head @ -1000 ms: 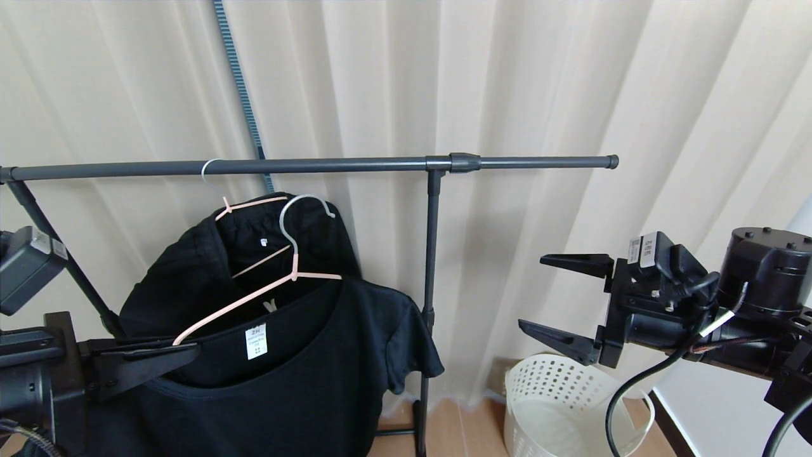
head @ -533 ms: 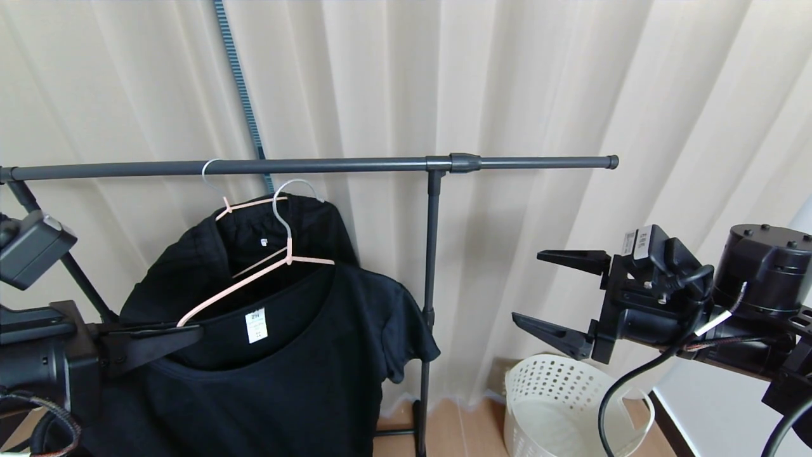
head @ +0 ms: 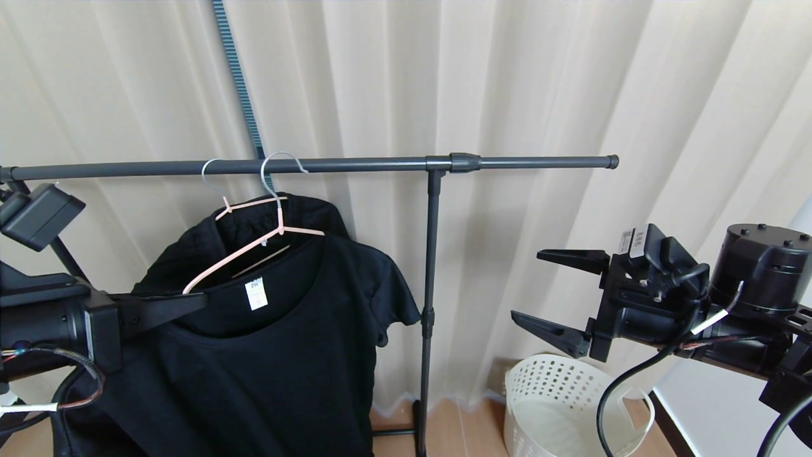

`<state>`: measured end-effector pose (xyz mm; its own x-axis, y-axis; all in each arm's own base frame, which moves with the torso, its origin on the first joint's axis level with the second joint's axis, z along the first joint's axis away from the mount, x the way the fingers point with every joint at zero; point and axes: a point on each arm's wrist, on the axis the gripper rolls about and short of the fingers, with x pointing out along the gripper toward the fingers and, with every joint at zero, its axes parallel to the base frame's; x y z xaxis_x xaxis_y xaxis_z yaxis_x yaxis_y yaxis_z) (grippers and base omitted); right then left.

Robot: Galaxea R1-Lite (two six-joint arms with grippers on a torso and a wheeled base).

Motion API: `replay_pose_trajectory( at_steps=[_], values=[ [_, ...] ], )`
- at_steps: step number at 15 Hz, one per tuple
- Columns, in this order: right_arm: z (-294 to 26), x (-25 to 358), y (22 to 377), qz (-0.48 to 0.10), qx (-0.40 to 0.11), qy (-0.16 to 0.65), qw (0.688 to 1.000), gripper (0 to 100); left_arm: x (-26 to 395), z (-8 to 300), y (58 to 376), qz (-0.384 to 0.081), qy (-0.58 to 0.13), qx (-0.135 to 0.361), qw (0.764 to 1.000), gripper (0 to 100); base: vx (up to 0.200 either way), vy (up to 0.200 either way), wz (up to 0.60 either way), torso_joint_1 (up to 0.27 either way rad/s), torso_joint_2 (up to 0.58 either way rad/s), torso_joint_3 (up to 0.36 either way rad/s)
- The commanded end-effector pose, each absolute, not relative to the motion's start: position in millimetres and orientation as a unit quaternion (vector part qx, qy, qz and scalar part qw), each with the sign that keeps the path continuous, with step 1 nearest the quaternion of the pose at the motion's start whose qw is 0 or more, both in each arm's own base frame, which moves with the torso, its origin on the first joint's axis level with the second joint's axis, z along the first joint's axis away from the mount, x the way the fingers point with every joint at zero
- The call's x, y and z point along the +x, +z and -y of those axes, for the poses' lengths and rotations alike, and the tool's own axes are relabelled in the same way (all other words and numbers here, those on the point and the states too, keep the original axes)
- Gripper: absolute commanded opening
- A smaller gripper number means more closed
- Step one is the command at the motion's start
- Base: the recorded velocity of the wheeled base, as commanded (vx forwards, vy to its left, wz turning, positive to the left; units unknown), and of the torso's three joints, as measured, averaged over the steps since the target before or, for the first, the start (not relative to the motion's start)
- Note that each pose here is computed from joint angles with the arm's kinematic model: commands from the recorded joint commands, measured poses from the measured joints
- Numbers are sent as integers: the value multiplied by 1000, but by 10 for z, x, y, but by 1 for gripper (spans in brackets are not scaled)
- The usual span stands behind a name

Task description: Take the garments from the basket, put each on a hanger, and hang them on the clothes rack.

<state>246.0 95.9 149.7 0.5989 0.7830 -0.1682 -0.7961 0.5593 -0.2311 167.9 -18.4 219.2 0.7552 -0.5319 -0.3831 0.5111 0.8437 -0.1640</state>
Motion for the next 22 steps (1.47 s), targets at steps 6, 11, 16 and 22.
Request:
replay_pose_trajectory(
  at_steps=[6, 11, 16, 22],
  values=[
    [-962, 2466, 1493, -23, -143, 447, 883, 100, 2066, 300, 2284, -234, -242, -55, 940, 0, 0, 0, 0, 0, 0, 0],
    [-961, 2467, 1495, -23, -144, 445, 884, 100, 2471, 522, 2288, -254, -207, -59, 943, 0, 0, 0, 0, 0, 0, 0],
    [-959, 2473, 1494, -23, -144, 444, 884, 100, 2811, 653, 2331, -251, -188, -67, 947, 0, 0, 0, 0, 0, 0, 0],
    [-971, 2508, 1461, -28, -143, 444, 884, 100, 2993, 692, 2217, -268, -184, -71, 943, 0, 0, 0, 0, 0, 0, 0]
  ],
)
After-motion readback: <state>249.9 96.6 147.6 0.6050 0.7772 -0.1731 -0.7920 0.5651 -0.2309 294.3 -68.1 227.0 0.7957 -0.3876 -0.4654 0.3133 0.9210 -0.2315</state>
